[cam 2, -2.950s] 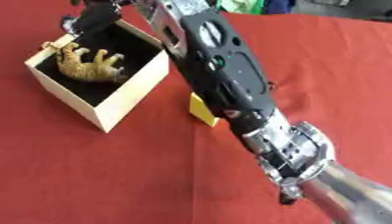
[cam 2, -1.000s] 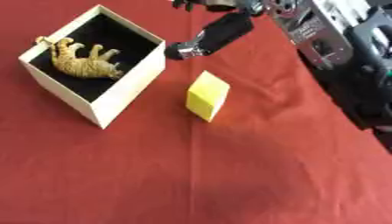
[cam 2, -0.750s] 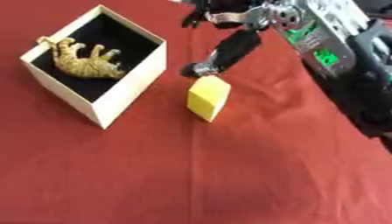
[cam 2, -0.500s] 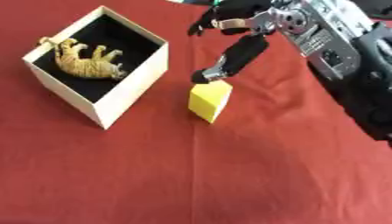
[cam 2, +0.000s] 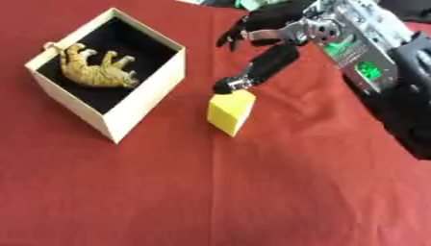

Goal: Pick up objects on the table and place them in the box.

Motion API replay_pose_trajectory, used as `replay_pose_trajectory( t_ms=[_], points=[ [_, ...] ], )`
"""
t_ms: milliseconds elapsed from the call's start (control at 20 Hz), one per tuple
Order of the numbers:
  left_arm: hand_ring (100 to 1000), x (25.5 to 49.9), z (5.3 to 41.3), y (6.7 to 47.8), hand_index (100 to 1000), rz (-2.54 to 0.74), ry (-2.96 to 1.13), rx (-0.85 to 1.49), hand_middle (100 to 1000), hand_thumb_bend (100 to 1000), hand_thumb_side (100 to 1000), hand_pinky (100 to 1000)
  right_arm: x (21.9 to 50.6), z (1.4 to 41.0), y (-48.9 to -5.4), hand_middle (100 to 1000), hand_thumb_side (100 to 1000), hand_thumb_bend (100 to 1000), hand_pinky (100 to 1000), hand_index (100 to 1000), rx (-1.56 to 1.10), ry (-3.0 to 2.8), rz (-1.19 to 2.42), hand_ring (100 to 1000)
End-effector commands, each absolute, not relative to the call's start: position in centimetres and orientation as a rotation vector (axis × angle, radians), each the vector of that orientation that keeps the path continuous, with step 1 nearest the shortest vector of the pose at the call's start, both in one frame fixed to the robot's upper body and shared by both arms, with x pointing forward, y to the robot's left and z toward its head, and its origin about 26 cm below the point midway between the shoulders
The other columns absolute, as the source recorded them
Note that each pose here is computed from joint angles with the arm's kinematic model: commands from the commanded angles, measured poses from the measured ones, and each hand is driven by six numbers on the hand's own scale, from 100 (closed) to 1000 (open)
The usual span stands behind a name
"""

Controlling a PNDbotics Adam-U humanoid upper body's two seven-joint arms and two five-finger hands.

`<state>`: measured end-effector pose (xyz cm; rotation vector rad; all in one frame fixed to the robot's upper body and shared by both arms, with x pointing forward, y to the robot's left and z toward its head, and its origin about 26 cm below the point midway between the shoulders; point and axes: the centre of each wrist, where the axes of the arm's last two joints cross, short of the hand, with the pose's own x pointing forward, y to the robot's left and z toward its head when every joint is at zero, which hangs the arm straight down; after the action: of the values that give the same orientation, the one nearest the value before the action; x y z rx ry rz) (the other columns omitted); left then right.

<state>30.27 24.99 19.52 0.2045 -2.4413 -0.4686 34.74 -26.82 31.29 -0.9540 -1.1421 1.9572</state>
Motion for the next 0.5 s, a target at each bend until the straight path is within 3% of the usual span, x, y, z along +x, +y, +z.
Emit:
replay_pose_trajectory(
  t_ms=[50, 500],
  points=[
    [869, 30.1, 20.3, 25.3, 813, -0.497, -2.462, 0.227, 856, 100, 837, 648, 34.3, 31.9, -27.1, 789, 1000, 499, 838, 1000, -0.986, -1.132, 1.93, 889],
    [869, 30.1, 20.2, 25.3, 812, -0.503, -2.457, 0.225, 857, 100, 837, 648, 33.9, 30.1, -27.1, 790, 1000, 498, 812, 1000, -0.927, -1.119, 1.862, 848]
  ],
)
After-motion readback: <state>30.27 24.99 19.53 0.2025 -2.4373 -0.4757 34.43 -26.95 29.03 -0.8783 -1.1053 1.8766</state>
